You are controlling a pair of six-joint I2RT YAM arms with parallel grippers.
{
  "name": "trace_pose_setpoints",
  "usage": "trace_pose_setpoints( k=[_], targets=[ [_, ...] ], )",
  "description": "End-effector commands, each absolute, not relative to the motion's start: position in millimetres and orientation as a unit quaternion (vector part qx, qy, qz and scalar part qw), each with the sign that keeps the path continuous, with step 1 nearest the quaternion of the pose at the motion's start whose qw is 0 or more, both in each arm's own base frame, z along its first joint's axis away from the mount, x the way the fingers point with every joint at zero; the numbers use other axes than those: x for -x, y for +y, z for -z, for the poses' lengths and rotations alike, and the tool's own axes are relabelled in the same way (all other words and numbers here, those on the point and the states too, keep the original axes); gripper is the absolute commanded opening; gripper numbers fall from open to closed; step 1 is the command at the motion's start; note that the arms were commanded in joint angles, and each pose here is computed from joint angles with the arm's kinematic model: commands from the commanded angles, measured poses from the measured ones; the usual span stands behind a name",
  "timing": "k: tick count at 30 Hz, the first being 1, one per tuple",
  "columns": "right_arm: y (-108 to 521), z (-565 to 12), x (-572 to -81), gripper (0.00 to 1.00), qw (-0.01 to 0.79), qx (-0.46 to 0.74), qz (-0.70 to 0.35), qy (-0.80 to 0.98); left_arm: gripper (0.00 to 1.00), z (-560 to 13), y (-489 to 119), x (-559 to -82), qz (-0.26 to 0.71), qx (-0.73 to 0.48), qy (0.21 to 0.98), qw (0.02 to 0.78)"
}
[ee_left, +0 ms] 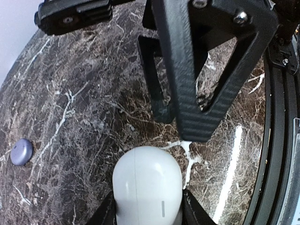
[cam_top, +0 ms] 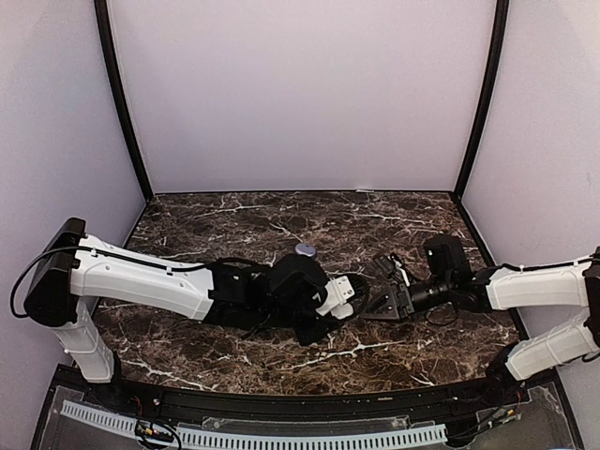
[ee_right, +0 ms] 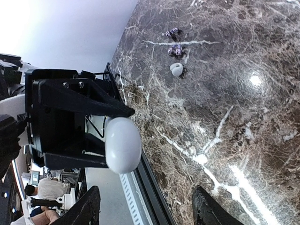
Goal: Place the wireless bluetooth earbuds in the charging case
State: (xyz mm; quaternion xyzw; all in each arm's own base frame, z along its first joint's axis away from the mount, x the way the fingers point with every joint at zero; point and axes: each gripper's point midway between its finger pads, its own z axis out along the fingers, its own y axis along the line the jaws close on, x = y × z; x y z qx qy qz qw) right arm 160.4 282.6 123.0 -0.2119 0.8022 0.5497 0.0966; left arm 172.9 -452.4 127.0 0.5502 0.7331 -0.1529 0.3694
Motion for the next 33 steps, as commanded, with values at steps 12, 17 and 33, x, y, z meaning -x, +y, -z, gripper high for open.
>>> trace_pose_setpoints(
  k=[12, 17, 33],
  targets=[
    [306, -166, -153, 0.58, 0.118, 0.246, -0.593, 0.757, 0.28, -190, -469, -167, 0.131, -0.553, 0.693, 0.444],
    [311, -171, -154, 0.53, 0.12, 0.25, -0.596, 0.753, 0.28, -187, -472, -164, 0.121, -0.561, 0.689, 0.442],
    [318, -176, -146, 0.17, 0.108, 0.264, -0.608, 0.741, 0.28, -187, -472, -163, 0.11, -0.563, 0.684, 0.45]
  ],
)
